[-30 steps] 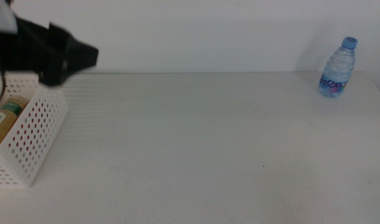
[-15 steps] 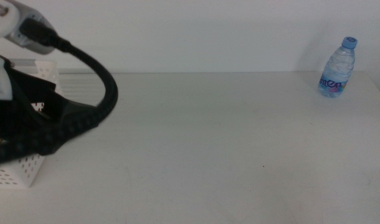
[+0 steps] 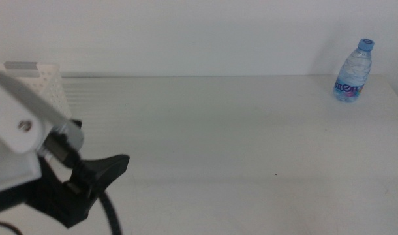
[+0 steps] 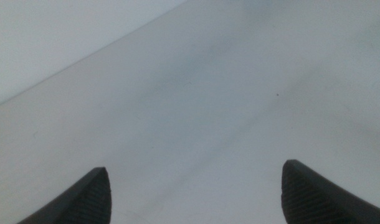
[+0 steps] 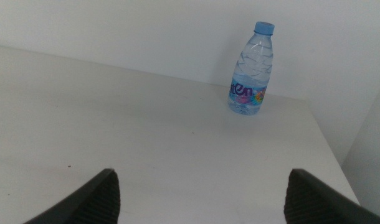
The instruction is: Use arms to grab the bottles and put them into the dustbin to the left of the table.
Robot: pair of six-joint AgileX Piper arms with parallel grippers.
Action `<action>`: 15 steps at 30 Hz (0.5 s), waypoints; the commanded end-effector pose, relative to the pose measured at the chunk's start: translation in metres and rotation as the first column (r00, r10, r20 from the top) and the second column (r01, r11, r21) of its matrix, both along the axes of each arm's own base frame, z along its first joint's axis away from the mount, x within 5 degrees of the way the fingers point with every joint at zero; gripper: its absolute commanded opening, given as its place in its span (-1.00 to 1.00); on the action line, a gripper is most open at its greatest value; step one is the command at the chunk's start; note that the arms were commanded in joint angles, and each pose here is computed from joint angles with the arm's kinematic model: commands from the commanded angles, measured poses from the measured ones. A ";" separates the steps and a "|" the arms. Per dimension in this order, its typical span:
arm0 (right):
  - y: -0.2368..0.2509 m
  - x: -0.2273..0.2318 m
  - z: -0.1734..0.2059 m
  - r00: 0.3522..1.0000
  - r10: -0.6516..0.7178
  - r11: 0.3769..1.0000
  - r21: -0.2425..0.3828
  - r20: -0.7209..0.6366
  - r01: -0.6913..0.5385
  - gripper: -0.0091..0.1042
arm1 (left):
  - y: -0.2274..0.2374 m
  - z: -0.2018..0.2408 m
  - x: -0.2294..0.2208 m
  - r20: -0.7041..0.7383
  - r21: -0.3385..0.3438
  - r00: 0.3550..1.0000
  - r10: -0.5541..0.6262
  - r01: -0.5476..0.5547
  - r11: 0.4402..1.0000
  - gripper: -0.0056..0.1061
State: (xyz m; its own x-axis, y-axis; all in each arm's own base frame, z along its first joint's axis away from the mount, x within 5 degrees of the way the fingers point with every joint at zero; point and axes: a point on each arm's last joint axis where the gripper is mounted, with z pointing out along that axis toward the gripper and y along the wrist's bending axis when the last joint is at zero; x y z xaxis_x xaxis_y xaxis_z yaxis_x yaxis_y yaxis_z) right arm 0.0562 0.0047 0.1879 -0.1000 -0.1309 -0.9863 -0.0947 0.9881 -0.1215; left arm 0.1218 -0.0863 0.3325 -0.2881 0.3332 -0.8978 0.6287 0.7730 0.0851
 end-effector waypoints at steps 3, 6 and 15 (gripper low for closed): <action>0.000 -0.002 0.011 0.994 -0.004 1.000 -0.007 0.113 0.005 0.56 | 0.002 0.003 -0.009 0.032 -0.159 0.998 0.047 -0.041 0.986 0.69; 0.000 -0.002 0.011 0.994 -0.004 1.000 -0.007 0.113 0.005 0.56 | 0.002 -0.003 -0.013 0.027 -0.158 0.999 0.033 -0.029 0.987 0.69; 0.000 -0.002 0.011 0.994 -0.004 1.000 -0.007 0.113 0.005 0.56 | 0.002 -0.002 -0.013 0.042 -0.170 0.999 0.033 -0.025 0.985 0.69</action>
State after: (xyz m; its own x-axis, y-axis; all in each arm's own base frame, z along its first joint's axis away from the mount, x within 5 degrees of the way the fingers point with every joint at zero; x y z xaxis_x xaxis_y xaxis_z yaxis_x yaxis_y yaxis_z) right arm 0.0562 0.0047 0.1879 -0.1000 -0.1309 -0.9863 -0.0947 0.9881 -0.1215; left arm 0.1081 -0.0828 0.3139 -0.3310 0.2426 -0.9119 0.6024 0.7982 -0.0063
